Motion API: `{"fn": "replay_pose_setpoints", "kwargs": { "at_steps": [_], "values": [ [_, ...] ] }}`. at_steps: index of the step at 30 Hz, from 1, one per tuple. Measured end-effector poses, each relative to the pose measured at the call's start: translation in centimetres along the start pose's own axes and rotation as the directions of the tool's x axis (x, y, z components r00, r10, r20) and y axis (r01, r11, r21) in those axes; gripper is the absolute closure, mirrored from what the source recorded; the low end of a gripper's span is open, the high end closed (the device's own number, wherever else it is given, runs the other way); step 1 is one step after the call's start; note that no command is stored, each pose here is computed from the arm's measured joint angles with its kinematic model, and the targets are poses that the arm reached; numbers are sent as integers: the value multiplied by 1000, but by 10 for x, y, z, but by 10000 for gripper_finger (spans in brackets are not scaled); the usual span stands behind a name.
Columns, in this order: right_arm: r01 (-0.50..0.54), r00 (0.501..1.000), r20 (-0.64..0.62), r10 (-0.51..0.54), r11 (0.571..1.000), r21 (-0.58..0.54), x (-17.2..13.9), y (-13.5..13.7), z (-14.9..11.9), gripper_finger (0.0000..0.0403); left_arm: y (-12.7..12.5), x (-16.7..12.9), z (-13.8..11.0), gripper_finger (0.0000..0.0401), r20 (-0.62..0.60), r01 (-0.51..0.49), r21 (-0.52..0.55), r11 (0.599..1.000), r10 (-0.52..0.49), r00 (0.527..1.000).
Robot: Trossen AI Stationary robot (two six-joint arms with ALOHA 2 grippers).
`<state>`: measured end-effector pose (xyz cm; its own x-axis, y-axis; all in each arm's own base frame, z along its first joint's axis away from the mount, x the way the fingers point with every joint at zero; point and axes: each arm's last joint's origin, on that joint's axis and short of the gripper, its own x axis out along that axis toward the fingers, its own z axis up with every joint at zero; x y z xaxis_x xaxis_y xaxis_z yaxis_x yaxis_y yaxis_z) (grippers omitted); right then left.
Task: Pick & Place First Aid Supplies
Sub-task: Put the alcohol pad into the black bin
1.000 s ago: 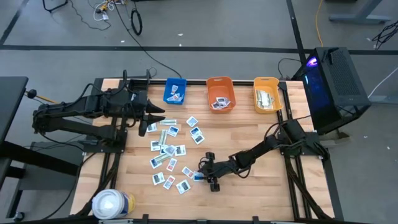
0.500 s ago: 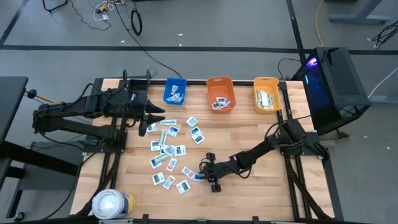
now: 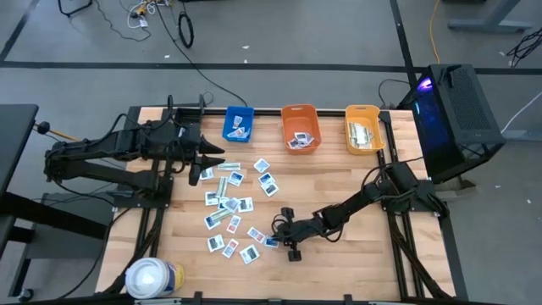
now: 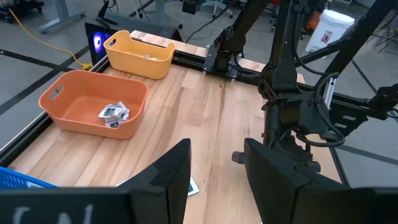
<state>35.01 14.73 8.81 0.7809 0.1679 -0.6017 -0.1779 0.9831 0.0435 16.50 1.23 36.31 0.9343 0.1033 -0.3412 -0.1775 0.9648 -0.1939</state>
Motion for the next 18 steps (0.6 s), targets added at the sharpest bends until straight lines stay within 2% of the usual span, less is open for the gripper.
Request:
{"fn": "replay_pose_setpoints", "kwargs": {
  "at_steps": [9, 18],
  "values": [
    [3, 1000, 6, -3, 1000, 1, 0, 0, 1, 396, 0, 0, 0, 247, 0, 0, 0, 1000, 0, 1000],
    [-24, 999, 39, 23, 1000, 14, -9, 1, 13, 399, 0, 0, 2, 247, 23, 5, -2, 1000, -5, 1000]
  ]
}}
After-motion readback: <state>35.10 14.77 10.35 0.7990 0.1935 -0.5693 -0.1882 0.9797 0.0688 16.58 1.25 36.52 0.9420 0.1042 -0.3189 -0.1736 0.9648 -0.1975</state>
